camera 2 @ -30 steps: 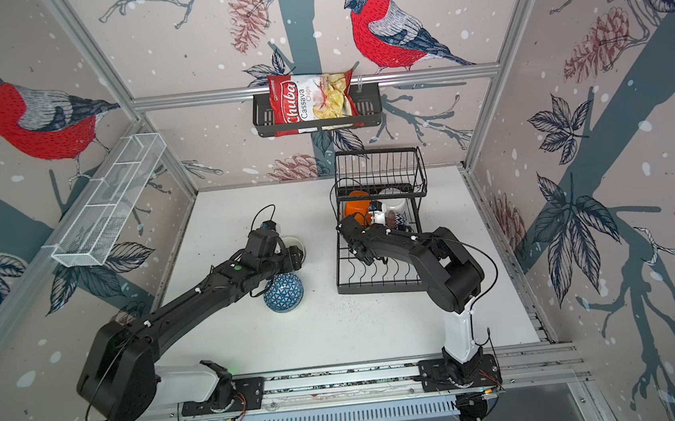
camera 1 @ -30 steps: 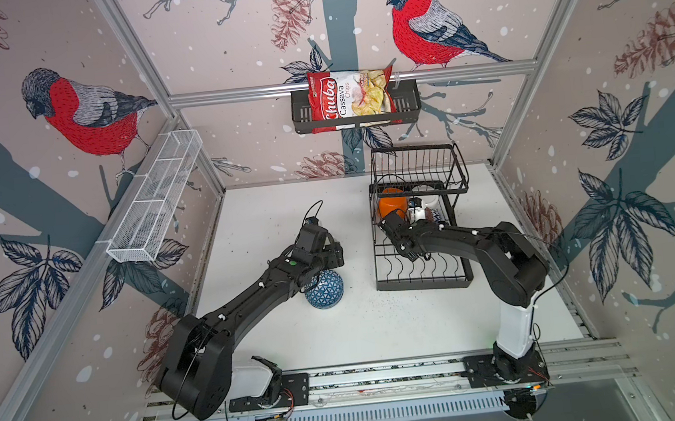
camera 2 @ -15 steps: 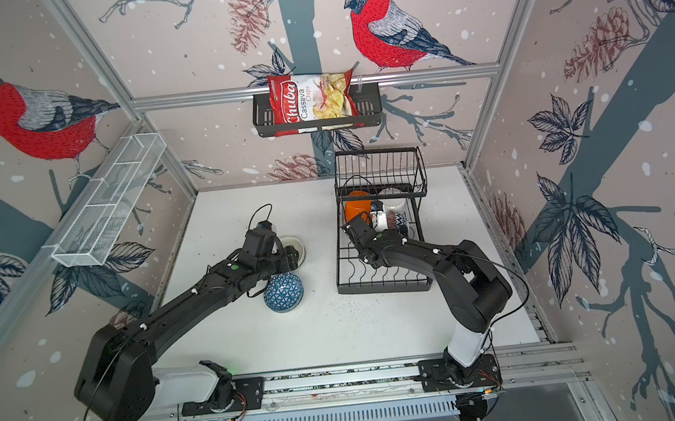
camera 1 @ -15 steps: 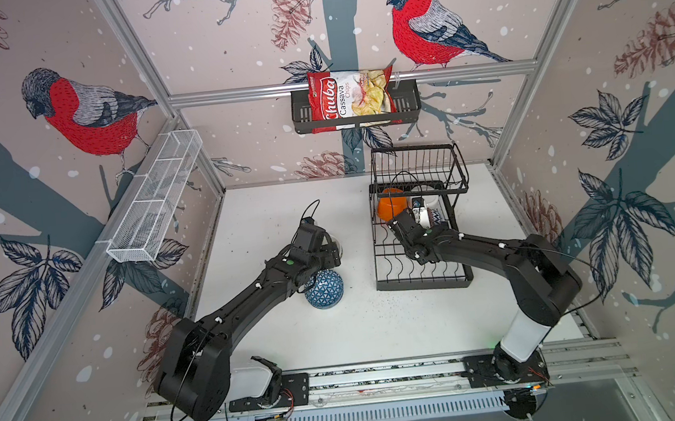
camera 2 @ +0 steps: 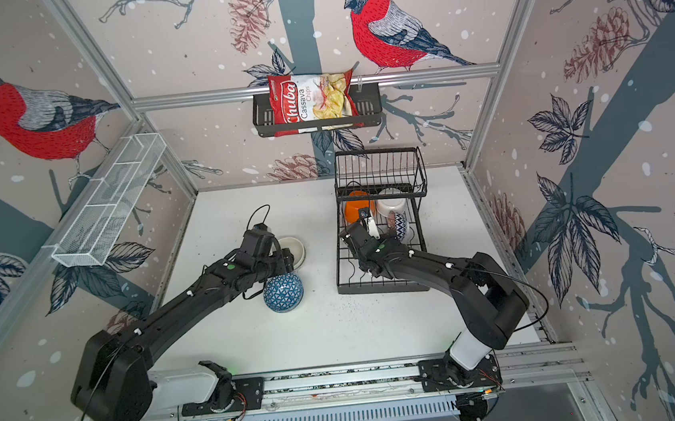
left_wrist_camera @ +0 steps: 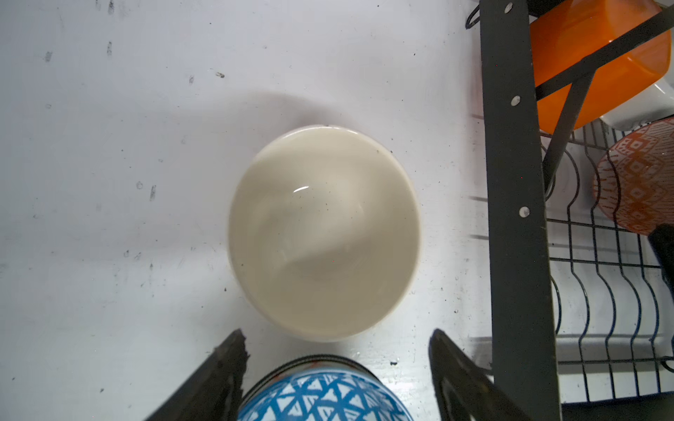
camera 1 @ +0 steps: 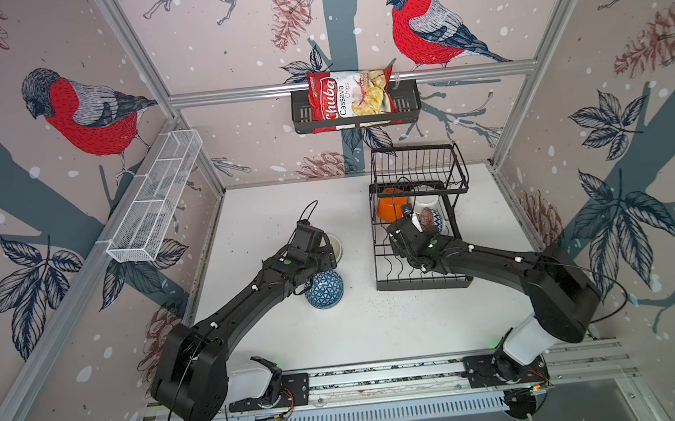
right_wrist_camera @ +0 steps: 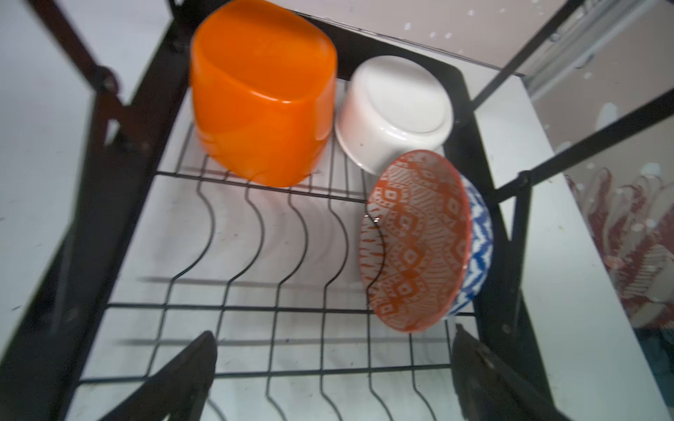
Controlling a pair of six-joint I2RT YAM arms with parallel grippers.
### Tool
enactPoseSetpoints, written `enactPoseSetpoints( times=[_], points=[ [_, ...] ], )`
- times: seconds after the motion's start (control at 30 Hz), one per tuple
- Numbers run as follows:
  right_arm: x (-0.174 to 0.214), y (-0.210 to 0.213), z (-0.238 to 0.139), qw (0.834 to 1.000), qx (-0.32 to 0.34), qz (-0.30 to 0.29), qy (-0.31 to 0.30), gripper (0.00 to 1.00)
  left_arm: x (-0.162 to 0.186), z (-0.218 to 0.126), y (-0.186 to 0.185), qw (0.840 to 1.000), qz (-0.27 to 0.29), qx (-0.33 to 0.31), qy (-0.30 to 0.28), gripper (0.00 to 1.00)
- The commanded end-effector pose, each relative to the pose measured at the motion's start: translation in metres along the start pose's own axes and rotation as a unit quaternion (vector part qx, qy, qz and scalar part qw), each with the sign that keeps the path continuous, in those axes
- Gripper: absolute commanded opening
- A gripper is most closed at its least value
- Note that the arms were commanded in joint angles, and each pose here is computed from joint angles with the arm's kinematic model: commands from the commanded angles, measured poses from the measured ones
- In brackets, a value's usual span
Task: Load the bowls into the dish rack
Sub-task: 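Open the right gripper and back away while left gripper moves over the blue bowl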
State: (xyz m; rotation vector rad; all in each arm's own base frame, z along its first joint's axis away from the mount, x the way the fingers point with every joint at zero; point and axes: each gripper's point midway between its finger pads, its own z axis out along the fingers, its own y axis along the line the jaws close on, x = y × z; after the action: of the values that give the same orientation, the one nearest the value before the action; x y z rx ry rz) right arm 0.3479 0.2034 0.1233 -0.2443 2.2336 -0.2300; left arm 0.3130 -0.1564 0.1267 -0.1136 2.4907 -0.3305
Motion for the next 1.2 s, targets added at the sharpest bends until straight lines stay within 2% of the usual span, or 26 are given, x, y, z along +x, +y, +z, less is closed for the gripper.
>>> enactPoseSetpoints(
  times=[0.0, 0.33, 0.67, 0.97, 1.17],
  points=[
    [-0.008, 0.023, -0.008, 0.998, -0.065, -0.013, -0.013, 1.00, 0.007, -0.005, 0.009, 1.000, -0.006, -0.018, 0.015, 0.79],
    [-0.010, 0.053, -0.030, 0.986, -0.162, -0.024, -0.025, 1.00, 0.039, -0.012, 0.027, 0.996, -0.017, -0.045, 0.069, 0.78],
    [-0.013, 0.062, -0.047, 0.979, -0.200, -0.015, -0.039, 0.99, 0.061, -0.018, 0.041, 0.992, -0.029, -0.070, 0.105, 0.70],
    [-0.014, 0.075, -0.061, 0.969, -0.242, -0.004, -0.047, 1.00, 0.073, -0.013, 0.049, 0.989, -0.033, -0.084, 0.121, 0.55],
    [-0.012, 0.079, -0.061, 0.969, -0.244, -0.008, -0.046, 0.99, 0.078, -0.007, 0.051, 0.987, -0.034, -0.092, 0.130, 0.38]
  ],
)
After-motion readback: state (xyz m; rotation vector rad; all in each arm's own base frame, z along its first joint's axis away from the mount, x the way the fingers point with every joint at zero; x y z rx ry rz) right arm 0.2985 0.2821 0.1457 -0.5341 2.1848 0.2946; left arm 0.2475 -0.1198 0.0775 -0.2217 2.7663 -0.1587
